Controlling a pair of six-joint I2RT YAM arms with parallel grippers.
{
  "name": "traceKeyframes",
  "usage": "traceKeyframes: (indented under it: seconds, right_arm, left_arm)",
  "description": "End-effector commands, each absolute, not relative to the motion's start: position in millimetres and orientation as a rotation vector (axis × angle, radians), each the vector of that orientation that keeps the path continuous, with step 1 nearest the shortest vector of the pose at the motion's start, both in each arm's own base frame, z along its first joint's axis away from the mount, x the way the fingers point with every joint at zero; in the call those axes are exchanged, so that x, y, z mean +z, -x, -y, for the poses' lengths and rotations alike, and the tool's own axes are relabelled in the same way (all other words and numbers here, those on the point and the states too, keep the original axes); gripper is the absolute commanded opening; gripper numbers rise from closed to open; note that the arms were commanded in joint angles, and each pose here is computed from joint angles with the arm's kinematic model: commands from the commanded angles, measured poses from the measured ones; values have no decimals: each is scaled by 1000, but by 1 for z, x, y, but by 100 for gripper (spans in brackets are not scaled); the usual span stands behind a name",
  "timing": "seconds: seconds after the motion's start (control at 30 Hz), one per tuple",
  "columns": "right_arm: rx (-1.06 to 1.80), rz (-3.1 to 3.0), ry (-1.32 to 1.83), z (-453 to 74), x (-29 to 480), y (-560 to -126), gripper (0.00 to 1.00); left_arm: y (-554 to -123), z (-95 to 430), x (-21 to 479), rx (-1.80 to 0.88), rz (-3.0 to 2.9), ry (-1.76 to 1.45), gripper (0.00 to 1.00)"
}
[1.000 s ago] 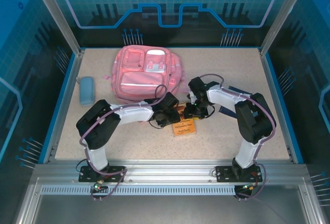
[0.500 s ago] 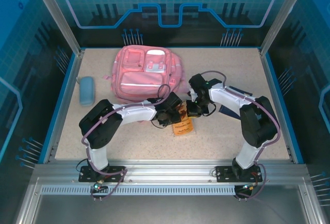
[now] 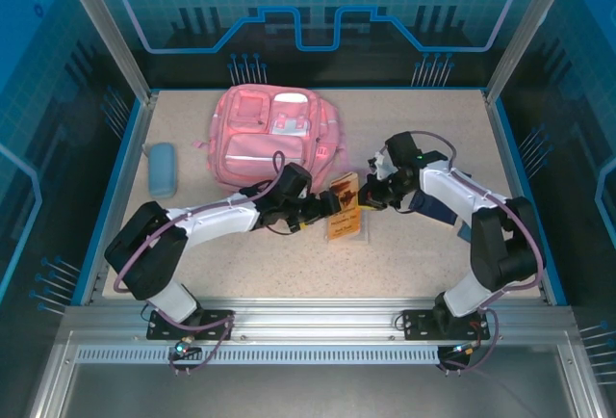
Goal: Pack the student bag
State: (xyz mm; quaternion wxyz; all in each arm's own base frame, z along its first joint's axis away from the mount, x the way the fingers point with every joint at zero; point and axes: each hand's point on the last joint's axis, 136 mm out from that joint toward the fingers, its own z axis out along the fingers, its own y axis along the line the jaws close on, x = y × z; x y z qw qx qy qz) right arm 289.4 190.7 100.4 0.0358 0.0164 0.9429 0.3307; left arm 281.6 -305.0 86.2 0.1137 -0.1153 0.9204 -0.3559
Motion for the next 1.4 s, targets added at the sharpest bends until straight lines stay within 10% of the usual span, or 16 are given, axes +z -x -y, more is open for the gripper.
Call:
traceKeyframes:
  seconds: [0.0,0.87,0.97,1.17,1.23,1.37]
  right_arm:
    - [1308,-2756,23,-208,137,-287,0]
    - [1750,-2419,167,-233,232,-293,0]
    - [1755,-2427,153,-234,229,-295,0]
    - [1698,-2453,117,-228,222,-299,0]
    - [1667,-2455,98,-224,219,-299,12]
    - [1556,-2461,35,-213,213,-309,68]
  left_arm:
    - [-280,321,91,-1269,-2659,336,93]
    - [-302,281,179,-1643,-2308,287,98]
    - [-305,287,196,-1722,-2240,242,90]
    - [-306,283,219,-1729,-2164,187,36]
    - [-305,280,222,-1716,-2154,180,29]
    - [-306,272,232,-1727,-2128,194,19]
